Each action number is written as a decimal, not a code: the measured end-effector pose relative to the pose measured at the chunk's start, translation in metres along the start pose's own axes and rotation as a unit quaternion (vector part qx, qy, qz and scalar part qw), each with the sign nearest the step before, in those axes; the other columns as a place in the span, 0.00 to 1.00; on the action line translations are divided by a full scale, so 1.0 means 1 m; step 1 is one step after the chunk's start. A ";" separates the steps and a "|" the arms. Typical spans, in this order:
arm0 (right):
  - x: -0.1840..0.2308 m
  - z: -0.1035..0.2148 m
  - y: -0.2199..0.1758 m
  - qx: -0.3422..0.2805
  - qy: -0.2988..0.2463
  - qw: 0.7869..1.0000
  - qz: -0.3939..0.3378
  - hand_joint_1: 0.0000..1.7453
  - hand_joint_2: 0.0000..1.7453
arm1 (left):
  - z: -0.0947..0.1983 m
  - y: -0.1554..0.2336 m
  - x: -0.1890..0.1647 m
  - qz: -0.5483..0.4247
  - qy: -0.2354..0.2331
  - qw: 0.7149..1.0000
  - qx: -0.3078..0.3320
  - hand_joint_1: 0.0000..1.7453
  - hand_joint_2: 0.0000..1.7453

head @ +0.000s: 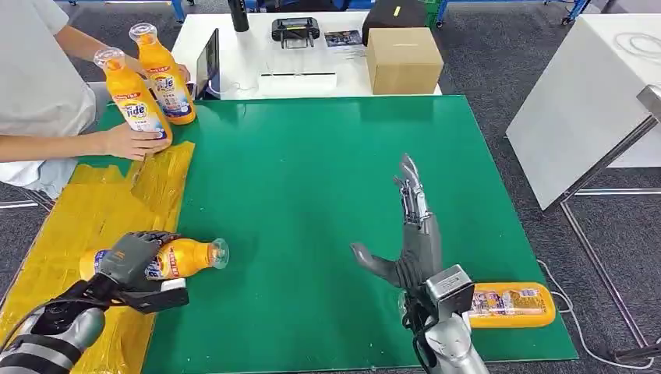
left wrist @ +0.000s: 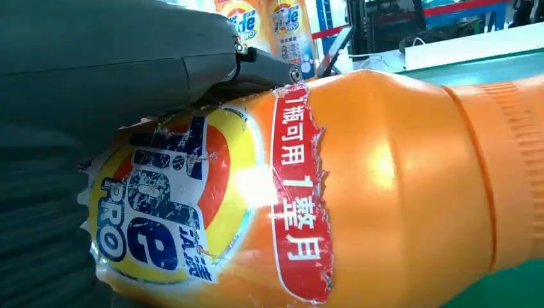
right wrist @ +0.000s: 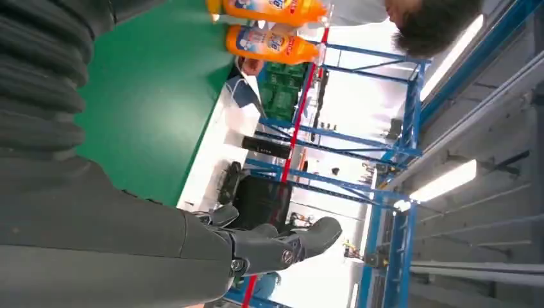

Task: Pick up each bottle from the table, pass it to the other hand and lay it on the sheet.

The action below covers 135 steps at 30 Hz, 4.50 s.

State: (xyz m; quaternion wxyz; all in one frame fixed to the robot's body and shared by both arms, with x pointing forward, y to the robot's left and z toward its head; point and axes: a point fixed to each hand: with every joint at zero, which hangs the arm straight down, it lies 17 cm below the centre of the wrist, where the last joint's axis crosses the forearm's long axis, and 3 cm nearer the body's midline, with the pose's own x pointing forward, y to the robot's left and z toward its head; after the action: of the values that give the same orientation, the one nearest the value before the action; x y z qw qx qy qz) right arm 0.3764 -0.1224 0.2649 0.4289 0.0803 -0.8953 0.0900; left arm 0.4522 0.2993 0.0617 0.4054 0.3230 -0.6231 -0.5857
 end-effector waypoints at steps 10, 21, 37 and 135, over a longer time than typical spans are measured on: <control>-0.002 -0.001 0.011 0.012 0.003 1.000 -0.008 0.00 1.00 | -0.013 -0.007 -0.030 -0.045 0.040 0.998 -0.028 0.33 1.00; -0.006 0.000 0.013 0.017 0.009 1.000 -0.003 0.00 1.00 | -0.015 -0.023 -0.072 -0.122 0.093 0.985 -0.081 0.00 1.00; -0.009 0.004 0.011 0.009 0.015 1.000 0.003 0.00 1.00 | -0.012 0.040 0.054 0.125 -0.038 0.977 0.170 0.00 1.00; -0.174 0.297 -0.274 0.280 0.453 0.609 0.588 1.00 1.00 | 0.052 0.168 0.197 0.524 -0.197 0.757 0.337 0.00 1.00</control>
State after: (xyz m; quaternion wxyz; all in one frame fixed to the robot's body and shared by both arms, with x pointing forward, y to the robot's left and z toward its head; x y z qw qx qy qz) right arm 0.3210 -0.4450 -0.0284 0.5910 -0.3983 -0.3727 0.5943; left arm 0.3275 0.1679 0.2538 0.3819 -0.0609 -0.9184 -0.0841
